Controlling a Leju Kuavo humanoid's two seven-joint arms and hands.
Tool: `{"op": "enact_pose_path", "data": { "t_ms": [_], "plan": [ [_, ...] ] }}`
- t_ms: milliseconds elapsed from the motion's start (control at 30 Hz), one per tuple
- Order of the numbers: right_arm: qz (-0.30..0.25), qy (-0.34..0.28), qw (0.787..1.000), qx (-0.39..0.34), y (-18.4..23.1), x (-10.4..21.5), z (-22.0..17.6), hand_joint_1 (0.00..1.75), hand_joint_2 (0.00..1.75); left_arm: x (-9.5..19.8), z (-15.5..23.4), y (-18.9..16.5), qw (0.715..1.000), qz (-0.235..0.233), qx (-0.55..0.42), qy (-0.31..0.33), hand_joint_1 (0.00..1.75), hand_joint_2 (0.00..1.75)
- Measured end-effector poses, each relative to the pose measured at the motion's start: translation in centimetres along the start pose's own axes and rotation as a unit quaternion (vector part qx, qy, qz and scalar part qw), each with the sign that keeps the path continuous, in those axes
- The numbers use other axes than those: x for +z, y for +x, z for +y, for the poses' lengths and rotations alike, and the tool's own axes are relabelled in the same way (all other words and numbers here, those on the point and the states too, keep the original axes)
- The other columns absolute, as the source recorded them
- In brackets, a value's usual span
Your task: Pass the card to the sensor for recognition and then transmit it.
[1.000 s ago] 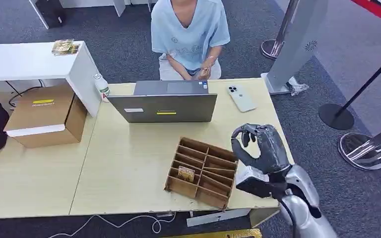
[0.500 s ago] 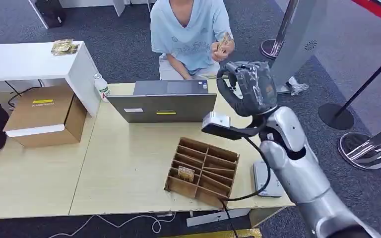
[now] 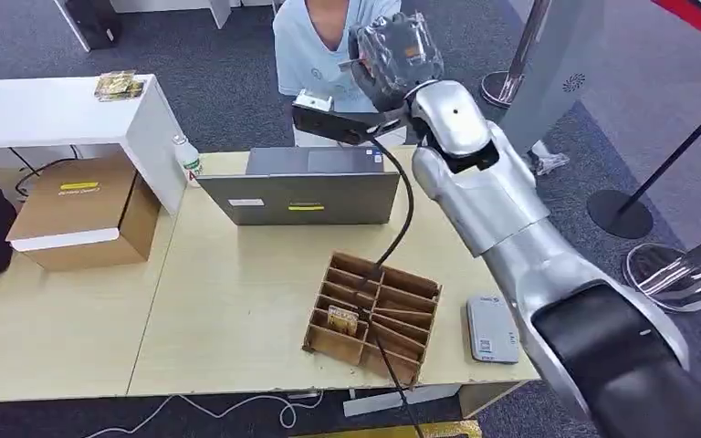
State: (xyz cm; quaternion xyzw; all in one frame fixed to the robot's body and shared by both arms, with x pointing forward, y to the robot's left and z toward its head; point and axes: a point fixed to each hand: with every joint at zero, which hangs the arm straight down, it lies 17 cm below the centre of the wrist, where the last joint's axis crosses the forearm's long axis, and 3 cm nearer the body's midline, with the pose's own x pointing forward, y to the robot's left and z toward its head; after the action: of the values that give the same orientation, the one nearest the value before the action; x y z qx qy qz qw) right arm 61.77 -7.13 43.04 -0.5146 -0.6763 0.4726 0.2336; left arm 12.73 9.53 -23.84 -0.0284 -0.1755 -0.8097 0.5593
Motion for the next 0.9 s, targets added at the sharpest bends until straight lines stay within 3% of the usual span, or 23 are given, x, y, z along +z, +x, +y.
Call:
{"op": "enact_pose_path", "data": {
  "t_ms": [167, 433, 500, 567, 900],
  "plan": [
    [0.013, 0.062, 0.997, 0.037, -0.5, -0.3, 3.3, 1.75, 1.75, 0.0, -0.2, 0.1, 1.0, -0.002, -0.001, -0.006, 0.0, 0.0],
    [0.031, 0.11, 0.992, 0.052, -1.9, 0.4, 6.4, 1.75, 1.75, 0.0, -0.2, 0.1, 1.0, -0.002, -0.002, -0.006, 0.0, 0.0],
    [0.034, 0.117, 0.991, 0.054, -2.2, 0.6, 6.9, 0.09, 1.75, 0.0, -0.2, 0.1, 1.0, -0.002, -0.003, -0.006, 0.0, 0.0],
    [0.036, 0.122, 0.99, 0.056, -2.4, 0.8, 7.3, 0.0, 1.75, 0.0, -0.2, 0.1, 1.0, -0.002, -0.003, -0.006, 0.0, 0.0],
    [0.045, 0.1, 0.993, 0.041, -3.1, 0.7, 6.9, 0.0, 1.75, 0.0, -0.1, 0.0, 1.0, -0.001, -0.004, -0.005, 0.0, 0.0]
  ]
}}
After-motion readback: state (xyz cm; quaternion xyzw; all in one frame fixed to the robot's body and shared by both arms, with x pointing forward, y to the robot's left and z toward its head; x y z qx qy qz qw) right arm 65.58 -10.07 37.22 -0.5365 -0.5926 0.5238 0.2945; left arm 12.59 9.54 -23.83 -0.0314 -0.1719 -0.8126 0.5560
